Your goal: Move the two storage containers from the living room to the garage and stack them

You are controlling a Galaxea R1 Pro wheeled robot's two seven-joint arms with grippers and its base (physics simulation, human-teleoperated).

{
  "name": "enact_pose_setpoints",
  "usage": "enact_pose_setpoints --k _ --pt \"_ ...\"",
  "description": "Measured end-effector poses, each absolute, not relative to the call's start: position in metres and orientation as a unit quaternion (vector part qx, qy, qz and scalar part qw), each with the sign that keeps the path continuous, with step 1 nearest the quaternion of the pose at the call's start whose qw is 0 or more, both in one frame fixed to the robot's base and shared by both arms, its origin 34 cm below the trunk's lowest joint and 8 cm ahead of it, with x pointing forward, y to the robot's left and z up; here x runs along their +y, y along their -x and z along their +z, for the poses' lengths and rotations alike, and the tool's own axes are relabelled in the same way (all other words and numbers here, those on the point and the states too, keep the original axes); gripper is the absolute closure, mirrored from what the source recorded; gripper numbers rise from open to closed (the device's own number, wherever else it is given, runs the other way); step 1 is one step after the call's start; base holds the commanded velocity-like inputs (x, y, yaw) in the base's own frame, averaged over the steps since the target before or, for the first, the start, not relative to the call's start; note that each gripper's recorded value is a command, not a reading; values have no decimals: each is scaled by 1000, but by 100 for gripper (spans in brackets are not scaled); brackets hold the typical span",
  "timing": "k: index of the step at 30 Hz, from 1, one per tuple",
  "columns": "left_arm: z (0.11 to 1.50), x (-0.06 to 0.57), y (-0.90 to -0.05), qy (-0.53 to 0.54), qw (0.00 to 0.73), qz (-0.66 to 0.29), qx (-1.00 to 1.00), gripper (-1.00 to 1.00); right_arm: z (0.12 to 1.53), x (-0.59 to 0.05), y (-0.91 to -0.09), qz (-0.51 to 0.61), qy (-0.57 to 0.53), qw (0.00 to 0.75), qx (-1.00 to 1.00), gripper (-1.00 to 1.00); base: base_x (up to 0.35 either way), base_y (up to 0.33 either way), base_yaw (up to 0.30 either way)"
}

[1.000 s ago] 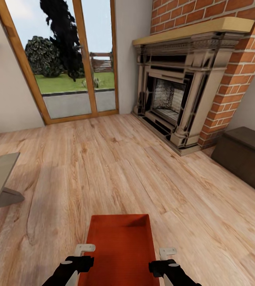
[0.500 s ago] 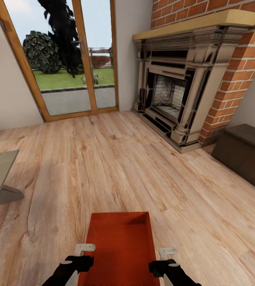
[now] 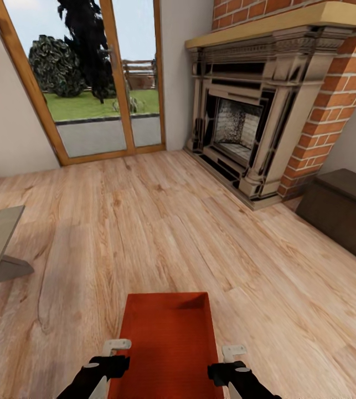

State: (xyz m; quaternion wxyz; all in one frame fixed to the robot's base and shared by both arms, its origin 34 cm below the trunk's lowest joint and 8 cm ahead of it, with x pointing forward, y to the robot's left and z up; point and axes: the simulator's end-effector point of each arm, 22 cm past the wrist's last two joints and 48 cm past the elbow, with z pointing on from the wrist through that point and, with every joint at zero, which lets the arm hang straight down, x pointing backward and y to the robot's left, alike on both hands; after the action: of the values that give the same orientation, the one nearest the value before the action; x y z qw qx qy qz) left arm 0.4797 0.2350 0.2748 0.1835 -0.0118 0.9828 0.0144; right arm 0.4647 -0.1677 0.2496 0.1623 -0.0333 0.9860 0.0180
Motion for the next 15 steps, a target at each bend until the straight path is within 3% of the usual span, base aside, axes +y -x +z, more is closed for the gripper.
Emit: enact_pose_setpoints --k 15 --pt "267 235 -474 15 174 14 985 -100 245 -167 -468 20 29 178 983 -100 0 0 0"
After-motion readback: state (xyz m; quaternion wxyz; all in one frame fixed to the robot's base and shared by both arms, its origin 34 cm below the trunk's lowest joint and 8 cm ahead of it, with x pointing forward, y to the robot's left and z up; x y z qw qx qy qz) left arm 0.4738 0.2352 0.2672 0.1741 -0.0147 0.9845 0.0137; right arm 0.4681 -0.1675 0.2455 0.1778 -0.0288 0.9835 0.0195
